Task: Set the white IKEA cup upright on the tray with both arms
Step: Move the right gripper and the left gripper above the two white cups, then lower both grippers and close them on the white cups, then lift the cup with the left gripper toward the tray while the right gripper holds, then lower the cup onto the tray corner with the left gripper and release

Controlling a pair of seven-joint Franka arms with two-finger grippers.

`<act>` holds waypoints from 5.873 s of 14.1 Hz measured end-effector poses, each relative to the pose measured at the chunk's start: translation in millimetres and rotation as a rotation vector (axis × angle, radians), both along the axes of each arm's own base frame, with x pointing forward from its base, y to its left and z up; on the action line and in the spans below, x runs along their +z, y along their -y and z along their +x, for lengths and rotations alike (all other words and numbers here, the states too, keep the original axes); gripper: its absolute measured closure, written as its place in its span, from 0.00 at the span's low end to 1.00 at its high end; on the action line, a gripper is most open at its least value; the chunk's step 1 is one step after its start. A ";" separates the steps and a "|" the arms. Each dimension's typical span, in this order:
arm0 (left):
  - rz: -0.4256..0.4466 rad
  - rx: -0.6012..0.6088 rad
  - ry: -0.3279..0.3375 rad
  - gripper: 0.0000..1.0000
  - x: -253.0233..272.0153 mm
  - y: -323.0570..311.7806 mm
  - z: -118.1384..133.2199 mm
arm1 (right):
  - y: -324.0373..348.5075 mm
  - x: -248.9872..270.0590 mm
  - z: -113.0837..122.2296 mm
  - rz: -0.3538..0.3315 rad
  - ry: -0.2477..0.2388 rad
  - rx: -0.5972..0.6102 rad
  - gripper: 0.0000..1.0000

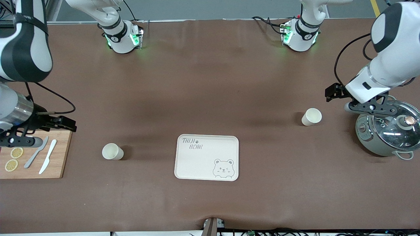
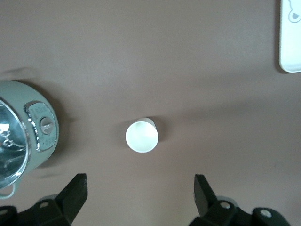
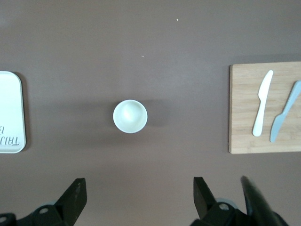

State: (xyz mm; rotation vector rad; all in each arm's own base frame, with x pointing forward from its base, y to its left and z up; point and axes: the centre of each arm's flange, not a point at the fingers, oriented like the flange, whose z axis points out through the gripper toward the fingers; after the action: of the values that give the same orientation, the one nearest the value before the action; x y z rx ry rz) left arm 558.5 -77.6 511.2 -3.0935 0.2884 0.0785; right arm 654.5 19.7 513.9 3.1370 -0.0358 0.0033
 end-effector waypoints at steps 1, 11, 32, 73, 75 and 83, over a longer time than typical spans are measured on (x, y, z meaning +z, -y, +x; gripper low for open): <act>-0.001 -0.004 0.004 0.00 -12.9 -6.4 -4.5 | -2.4 -8.5 2.9 0.000 0.007 0.004 0.00; -0.036 -0.025 0.078 0.00 -133.7 -49.2 -59.2 | -14.5 -105.1 21.5 -0.014 -0.066 0.070 0.00; -0.044 -0.071 0.217 0.00 -276.7 -78.7 -83.3 | 39.2 -235.0 24.6 0.098 -0.002 0.239 0.00; -0.159 0.327 0.129 0.95 -196.7 224.9 27.8 | 22.9 -298.6 33.2 0.074 0.038 0.257 0.00; -0.154 0.355 0.128 0.95 -208.5 248.9 28.8 | 22.6 -298.8 33.2 0.074 0.038 0.257 0.00; -0.135 0.406 0.142 0.95 -245.7 297.6 40.9 | 20.5 -298.8 33.5 0.074 0.038 0.261 0.35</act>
State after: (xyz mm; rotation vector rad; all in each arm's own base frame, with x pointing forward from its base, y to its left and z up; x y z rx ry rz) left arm 599.4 -375.2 265.4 -3.2161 -0.3550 -0.1572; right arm 688.0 -0.8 215.1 3.1889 0.3810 0.0644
